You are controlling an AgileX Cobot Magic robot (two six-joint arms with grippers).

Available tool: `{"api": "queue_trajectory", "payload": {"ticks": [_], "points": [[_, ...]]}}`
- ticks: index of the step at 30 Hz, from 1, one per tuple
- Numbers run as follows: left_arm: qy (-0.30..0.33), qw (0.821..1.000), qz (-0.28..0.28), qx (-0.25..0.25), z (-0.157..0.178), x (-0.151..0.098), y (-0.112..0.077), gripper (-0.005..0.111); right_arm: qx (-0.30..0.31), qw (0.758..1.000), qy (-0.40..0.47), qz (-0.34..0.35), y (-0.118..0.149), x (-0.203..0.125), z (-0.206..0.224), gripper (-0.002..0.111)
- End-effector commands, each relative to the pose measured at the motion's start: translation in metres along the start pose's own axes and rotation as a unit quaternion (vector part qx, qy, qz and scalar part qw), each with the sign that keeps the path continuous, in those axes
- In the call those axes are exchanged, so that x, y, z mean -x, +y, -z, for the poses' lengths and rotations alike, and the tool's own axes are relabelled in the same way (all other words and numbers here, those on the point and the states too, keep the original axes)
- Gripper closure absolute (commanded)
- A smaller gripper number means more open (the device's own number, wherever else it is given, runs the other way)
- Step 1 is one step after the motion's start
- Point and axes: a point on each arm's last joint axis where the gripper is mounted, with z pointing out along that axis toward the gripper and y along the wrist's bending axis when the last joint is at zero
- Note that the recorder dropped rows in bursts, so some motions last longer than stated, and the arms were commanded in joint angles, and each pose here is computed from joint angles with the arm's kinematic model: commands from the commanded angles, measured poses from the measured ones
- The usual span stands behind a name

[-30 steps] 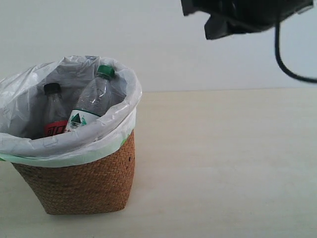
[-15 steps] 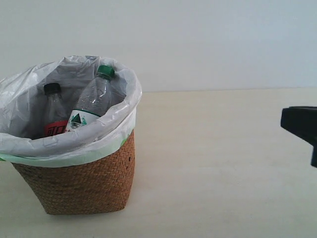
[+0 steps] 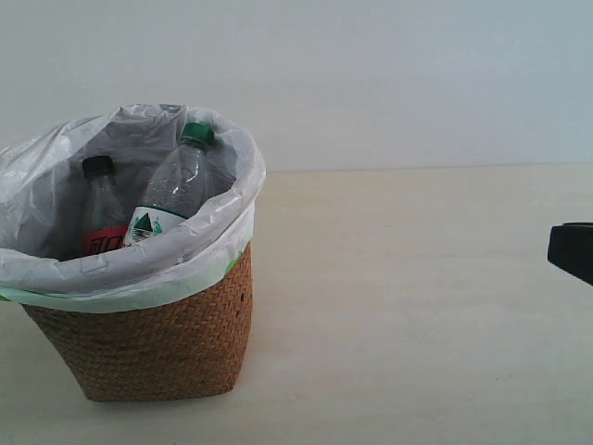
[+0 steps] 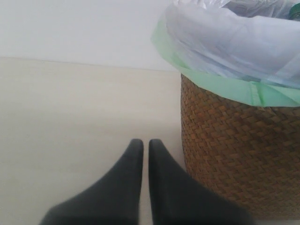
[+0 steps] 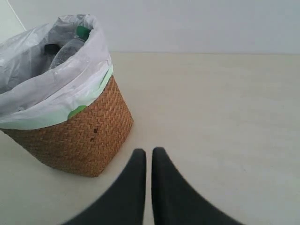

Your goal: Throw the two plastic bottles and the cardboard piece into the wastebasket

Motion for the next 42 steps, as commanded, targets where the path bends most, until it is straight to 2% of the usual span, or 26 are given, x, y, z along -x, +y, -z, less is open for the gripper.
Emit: {"api": "queue_trajectory", "payload": {"ticks": [1, 7, 10, 17, 29, 36, 42], "points": [[-0.003, 1.000, 0.001, 0.001, 0.000, -0.001, 0.000, 0.103, 0.001, 1.000, -0.009, 0.004, 0.000, 0.001, 0.004, 0.108], [-0.003, 1.000, 0.001, 0.001, 0.000, -0.001, 0.000, 0.103, -0.054, 0.996, -0.071, -0.015, -0.015, 0.002, 0.019, 0.108], [-0.003, 1.000, 0.001, 0.001, 0.000, -0.001, 0.000, 0.103, -0.088, 0.988, -0.122, -0.021, -0.024, -0.010, 0.029, 0.108], [-0.004, 1.000, 0.001, 0.001, 0.000, 0.000, 0.000, 0.103, -0.115, 0.970, -0.214, -0.010, -0.036, -0.041, 0.036, 0.108], [-0.004, 1.000, 0.001, 0.001, 0.000, 0.000, 0.000, 0.103, -0.167, 0.956, -0.243, -0.015, -0.048, -0.084, 0.040, 0.108], [-0.004, 1.000, 0.001, 0.001, 0.000, 0.000, 0.000, 0.103, -0.205, 0.954, -0.215, -0.028, -0.057, -0.100, 0.033, 0.108], [-0.004, 1.000, 0.001, 0.001, 0.000, 0.000, 0.000, 0.103, -0.222, 0.964, -0.140, -0.048, -0.060, -0.113, 0.030, 0.108]]}}
